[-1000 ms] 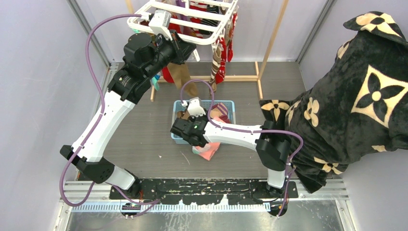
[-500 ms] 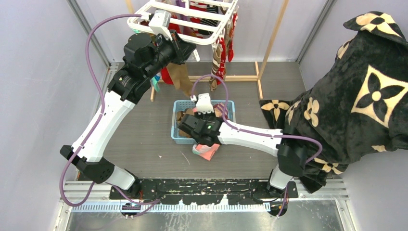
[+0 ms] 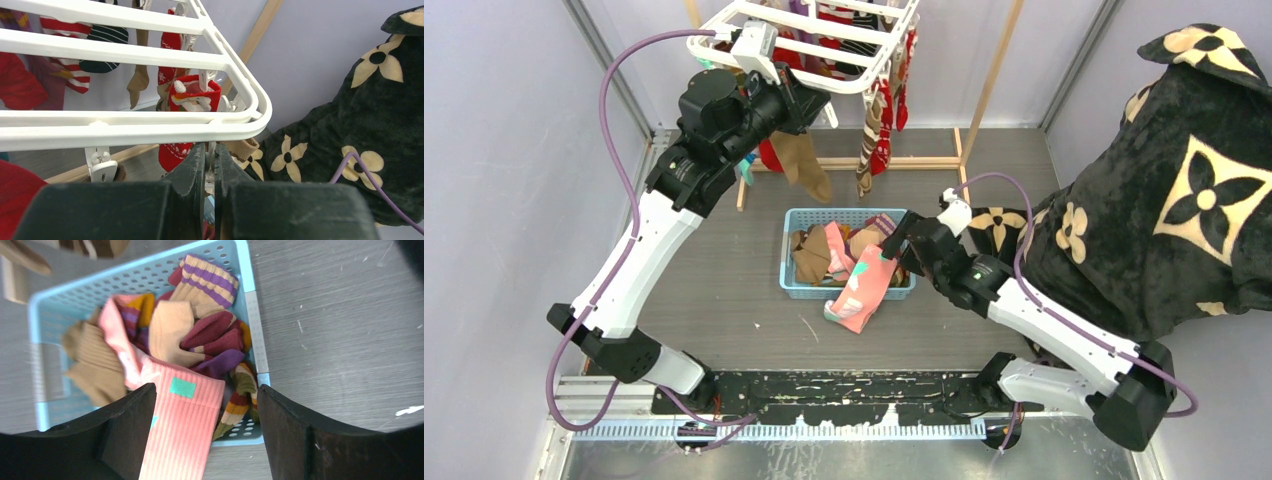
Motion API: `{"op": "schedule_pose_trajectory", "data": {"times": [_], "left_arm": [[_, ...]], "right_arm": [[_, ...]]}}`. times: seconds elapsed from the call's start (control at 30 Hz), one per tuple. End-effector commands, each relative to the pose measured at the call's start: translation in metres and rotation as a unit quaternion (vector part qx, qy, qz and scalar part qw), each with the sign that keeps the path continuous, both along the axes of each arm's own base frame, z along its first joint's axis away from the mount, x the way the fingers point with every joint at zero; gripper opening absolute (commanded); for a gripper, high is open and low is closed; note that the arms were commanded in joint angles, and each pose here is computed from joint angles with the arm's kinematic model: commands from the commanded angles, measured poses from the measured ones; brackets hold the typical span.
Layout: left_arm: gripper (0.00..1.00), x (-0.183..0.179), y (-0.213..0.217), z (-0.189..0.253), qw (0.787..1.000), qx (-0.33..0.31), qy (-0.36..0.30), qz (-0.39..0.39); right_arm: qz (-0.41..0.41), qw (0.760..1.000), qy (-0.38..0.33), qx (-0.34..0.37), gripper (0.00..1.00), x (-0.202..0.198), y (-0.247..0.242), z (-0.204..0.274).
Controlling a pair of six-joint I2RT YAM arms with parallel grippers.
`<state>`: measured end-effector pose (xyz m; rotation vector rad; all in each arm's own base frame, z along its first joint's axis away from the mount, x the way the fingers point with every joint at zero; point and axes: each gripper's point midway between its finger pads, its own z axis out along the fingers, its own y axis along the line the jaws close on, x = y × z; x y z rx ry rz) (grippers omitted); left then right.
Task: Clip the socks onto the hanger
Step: Pick up the sock from the bin.
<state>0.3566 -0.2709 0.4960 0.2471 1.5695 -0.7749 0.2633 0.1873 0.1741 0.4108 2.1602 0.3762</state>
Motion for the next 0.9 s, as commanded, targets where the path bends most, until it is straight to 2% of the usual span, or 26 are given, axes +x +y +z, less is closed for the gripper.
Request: {"op": "schedule_pose_trajectory", "data": {"times": [0.0,0.2,0.67,0.87], "left_arm": [[0.00,-0.009,0.008,0.018,1.000,-0.011,-0.023,0.001],[0.00,-0.010,0.009,0.019,1.000,-0.010,-0.024,0.003],[0.00,-0.012,0.010,0.022,1.000,-0.012,-0.027,0.003],[0.00,-0.010,0.011,0.021,1.000,-0.010,-0.026,0.005]], "right_arm": [[0.061,0.985,0.037,0.160,0.78,-0.016,0.040,0.016],[0.051,0.964,0.080,0.248,0.75,-0.019,0.046,0.001],[0.040,0.965,0.141,0.218,0.73,-0.013,0.049,-0.032],[0.049,0.954,0.117,0.272,0.70,-0.006,0.052,-0.024]]}}
